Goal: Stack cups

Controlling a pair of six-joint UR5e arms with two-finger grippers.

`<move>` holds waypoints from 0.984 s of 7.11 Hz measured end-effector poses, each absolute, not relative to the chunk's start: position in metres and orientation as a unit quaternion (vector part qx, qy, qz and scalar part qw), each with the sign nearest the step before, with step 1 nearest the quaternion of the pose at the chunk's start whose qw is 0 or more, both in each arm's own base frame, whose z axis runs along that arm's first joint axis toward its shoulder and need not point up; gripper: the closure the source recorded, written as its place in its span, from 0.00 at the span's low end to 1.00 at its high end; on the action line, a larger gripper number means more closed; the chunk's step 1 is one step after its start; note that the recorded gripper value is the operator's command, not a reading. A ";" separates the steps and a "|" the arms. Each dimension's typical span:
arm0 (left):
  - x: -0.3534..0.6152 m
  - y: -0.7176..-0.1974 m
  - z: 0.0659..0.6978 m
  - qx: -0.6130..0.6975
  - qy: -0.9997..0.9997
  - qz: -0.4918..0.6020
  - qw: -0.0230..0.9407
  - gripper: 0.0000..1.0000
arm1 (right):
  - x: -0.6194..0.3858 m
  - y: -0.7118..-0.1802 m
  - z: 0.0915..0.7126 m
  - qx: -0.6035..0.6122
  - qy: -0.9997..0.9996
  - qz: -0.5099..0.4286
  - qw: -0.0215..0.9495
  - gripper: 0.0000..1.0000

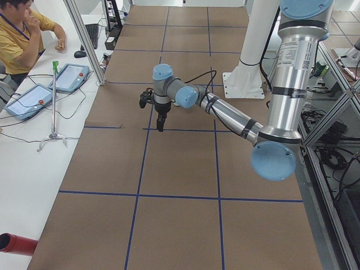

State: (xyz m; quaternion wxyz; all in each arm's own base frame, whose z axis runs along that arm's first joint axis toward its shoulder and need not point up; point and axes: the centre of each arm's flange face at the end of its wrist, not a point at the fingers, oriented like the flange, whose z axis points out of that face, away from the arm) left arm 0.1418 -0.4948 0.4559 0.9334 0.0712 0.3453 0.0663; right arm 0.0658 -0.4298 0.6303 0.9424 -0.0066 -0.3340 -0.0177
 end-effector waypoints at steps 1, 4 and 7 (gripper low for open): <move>0.082 -0.502 0.508 0.075 0.326 0.098 0.937 0.00 | 0.066 -0.430 0.630 -0.007 -0.334 -0.018 0.942 0.00; -0.040 -0.477 0.623 0.048 0.342 0.089 0.934 0.00 | 0.066 -0.430 0.630 -0.007 -0.334 -0.018 0.942 0.00; -0.063 -0.450 0.650 0.030 0.384 0.054 0.921 0.00 | 0.066 -0.430 0.630 -0.007 -0.334 -0.018 0.942 0.00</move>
